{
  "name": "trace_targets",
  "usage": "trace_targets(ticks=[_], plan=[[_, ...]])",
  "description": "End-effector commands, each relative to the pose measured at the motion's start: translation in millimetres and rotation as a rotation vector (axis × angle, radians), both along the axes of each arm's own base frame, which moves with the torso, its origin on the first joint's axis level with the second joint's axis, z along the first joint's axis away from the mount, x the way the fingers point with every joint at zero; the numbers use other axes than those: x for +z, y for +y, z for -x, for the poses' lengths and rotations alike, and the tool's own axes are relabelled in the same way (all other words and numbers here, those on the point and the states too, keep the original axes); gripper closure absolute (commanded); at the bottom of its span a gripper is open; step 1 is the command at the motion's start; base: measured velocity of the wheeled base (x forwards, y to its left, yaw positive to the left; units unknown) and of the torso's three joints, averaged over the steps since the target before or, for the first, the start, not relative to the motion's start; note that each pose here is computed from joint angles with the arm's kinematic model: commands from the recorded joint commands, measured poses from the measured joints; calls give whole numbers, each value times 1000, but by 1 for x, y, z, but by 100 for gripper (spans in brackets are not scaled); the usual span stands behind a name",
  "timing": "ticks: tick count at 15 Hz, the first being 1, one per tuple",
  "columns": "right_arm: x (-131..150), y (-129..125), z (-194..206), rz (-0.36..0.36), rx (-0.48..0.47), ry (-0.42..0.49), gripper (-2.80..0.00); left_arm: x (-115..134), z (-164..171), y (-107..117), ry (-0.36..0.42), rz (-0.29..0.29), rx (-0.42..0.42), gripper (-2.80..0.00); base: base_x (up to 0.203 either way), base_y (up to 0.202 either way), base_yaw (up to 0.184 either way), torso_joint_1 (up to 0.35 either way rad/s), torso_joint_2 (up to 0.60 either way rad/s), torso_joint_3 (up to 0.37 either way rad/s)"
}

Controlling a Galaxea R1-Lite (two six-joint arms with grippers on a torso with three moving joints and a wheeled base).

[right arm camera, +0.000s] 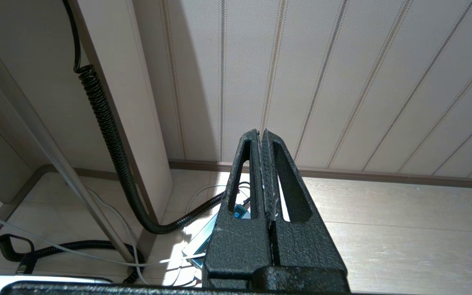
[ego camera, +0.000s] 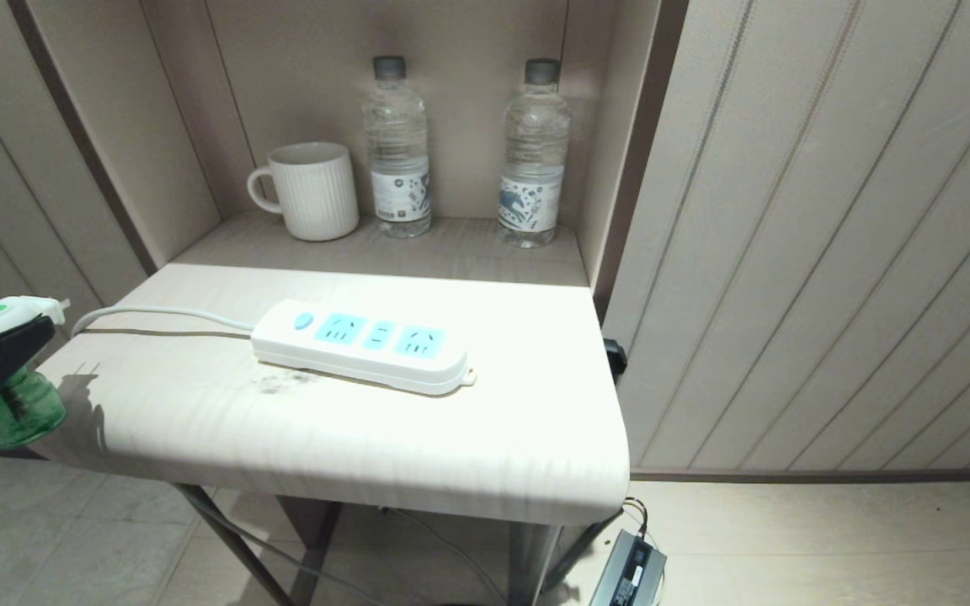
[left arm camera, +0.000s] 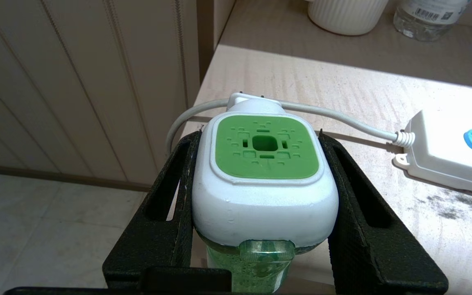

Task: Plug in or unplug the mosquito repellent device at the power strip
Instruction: Place the mosquito repellent liquid on the table

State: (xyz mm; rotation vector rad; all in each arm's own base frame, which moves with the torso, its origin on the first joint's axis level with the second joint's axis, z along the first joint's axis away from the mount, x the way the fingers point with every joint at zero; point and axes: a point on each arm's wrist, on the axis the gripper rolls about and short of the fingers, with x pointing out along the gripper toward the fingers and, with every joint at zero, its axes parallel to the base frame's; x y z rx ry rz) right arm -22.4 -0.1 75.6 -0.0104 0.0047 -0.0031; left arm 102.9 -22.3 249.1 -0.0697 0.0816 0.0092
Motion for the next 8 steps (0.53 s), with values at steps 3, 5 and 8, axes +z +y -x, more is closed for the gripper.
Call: trace_targets(ticks=[3, 5, 8], plan=[[0, 0, 0, 0, 0, 1, 0, 0, 0, 0, -2, 1, 2, 0, 0, 0, 0, 0, 0, 0], [0, 0, 0, 0, 0, 1, 0, 0, 0, 0, -2, 1, 2, 0, 0, 0, 0, 0, 0, 0], [0, 0, 0, 5, 2, 0, 0, 3, -3, -2, -14, 27, 12, 0, 0, 0, 0, 0, 0, 0]])
